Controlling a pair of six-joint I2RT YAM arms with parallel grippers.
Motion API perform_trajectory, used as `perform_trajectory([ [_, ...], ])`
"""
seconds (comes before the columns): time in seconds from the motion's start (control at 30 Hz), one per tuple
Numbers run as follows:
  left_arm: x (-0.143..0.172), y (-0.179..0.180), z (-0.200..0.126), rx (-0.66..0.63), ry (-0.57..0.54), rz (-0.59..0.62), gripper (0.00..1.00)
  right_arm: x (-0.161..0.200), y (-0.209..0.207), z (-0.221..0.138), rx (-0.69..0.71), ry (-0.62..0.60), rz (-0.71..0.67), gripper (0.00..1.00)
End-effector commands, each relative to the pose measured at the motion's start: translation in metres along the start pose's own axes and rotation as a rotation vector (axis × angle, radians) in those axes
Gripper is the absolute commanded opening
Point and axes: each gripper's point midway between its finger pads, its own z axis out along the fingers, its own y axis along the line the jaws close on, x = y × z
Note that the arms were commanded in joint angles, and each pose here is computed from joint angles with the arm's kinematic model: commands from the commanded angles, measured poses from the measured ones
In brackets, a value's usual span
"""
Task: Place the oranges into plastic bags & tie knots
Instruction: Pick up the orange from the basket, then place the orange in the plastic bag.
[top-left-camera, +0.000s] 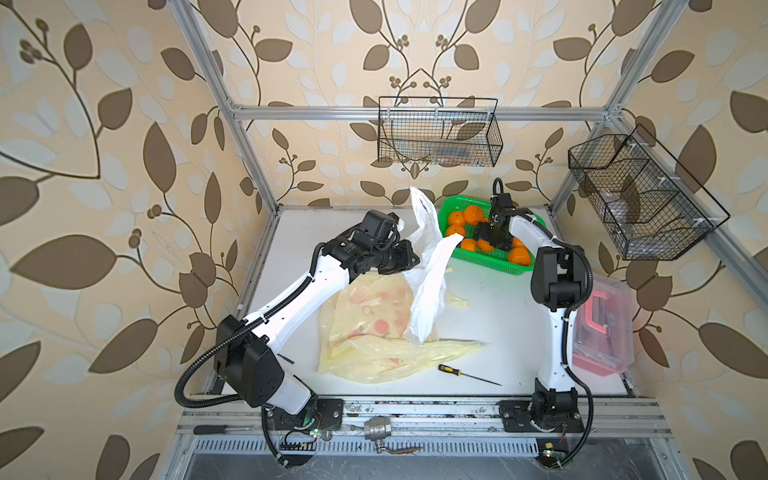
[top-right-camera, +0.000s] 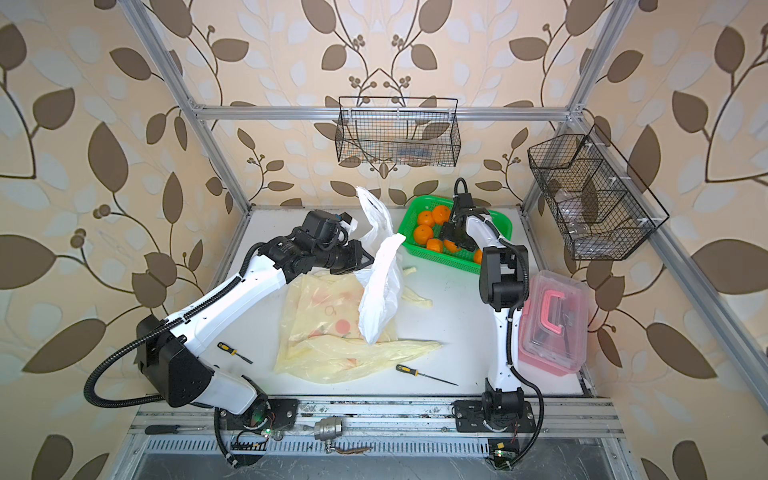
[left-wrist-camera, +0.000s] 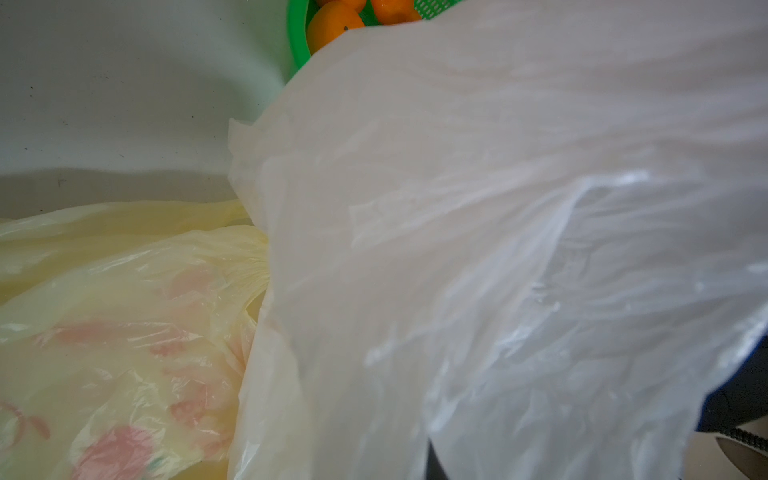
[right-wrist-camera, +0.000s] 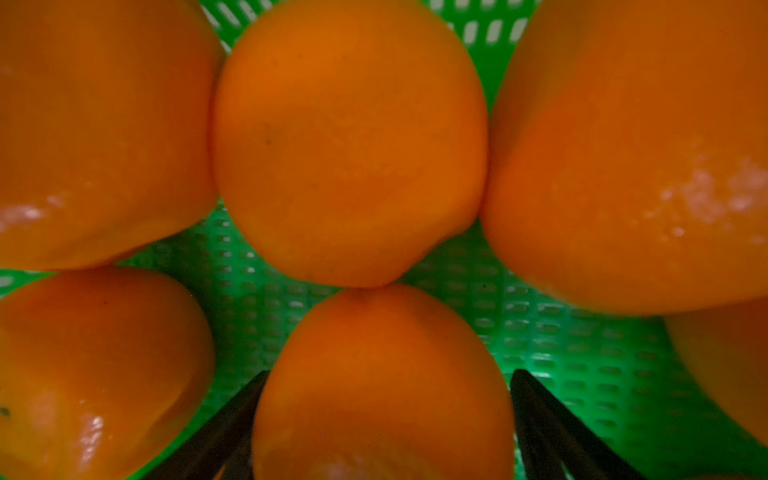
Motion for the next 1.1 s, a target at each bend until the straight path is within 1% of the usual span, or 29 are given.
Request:
perform_trajectory([
  [0.0, -0.008, -0.015, -0.011, 0.05, -0.029, 0.044, 0.13, 0.002, 0.001, 0.0, 0.011, 0.016, 0.004, 0.81],
  [0.17, -0.011, -0.017, -0.015, 0.055, -0.045, 0.059, 0.12, -0.012, 0.002, -0.027, -0.014, -0.054, 0.024, 0.67],
  [0.27, -0.011, -0.02, -0.018, 0.067, -0.053, 0.079, 0.11, -0.022, -0.002, -0.053, -0.036, -0.112, 0.044, 0.63],
  [0.33, -0.012, -0.025, -0.02, 0.085, -0.062, 0.102, 0.1, -0.027, -0.005, -0.076, -0.054, -0.162, 0.052, 0.61],
  [0.4, -0.013, -0.028, -0.019, 0.111, -0.068, 0.127, 0.1, -0.033, -0.004, -0.113, -0.095, -0.244, 0.043, 0.6],
  [0.47, -0.015, -0.034, -0.019, 0.142, -0.074, 0.149, 0.1, -0.027, -0.001, -0.144, -0.143, -0.305, 0.021, 0.59],
  [0.53, -0.016, -0.038, -0.019, 0.161, -0.081, 0.164, 0.1, -0.012, 0.002, -0.175, -0.211, -0.346, 0.007, 0.57],
  [0.6, -0.017, -0.042, -0.019, 0.181, -0.089, 0.173, 0.1, 0.009, 0.007, -0.201, -0.293, -0.359, -0.01, 0.56],
  [0.7, -0.019, -0.047, -0.019, 0.203, -0.094, 0.18, 0.1, 0.048, 0.025, -0.244, -0.404, -0.371, -0.114, 0.54],
  [0.83, -0.017, -0.048, -0.011, 0.222, -0.066, 0.18, 0.1, 0.093, 0.061, -0.302, -0.541, -0.416, -0.244, 0.53],
  [0.9, -0.016, -0.047, -0.008, 0.229, -0.054, 0.178, 0.1, 0.112, 0.082, -0.318, -0.608, -0.399, -0.295, 0.52],
  [0.97, -0.014, -0.046, -0.005, 0.228, -0.041, 0.176, 0.09, 0.124, 0.101, -0.338, -0.666, -0.413, -0.341, 0.52],
  [1.07, -0.012, -0.043, -0.004, 0.22, -0.039, 0.174, 0.09, 0.138, 0.127, -0.38, -0.764, -0.46, -0.4, 0.52],
])
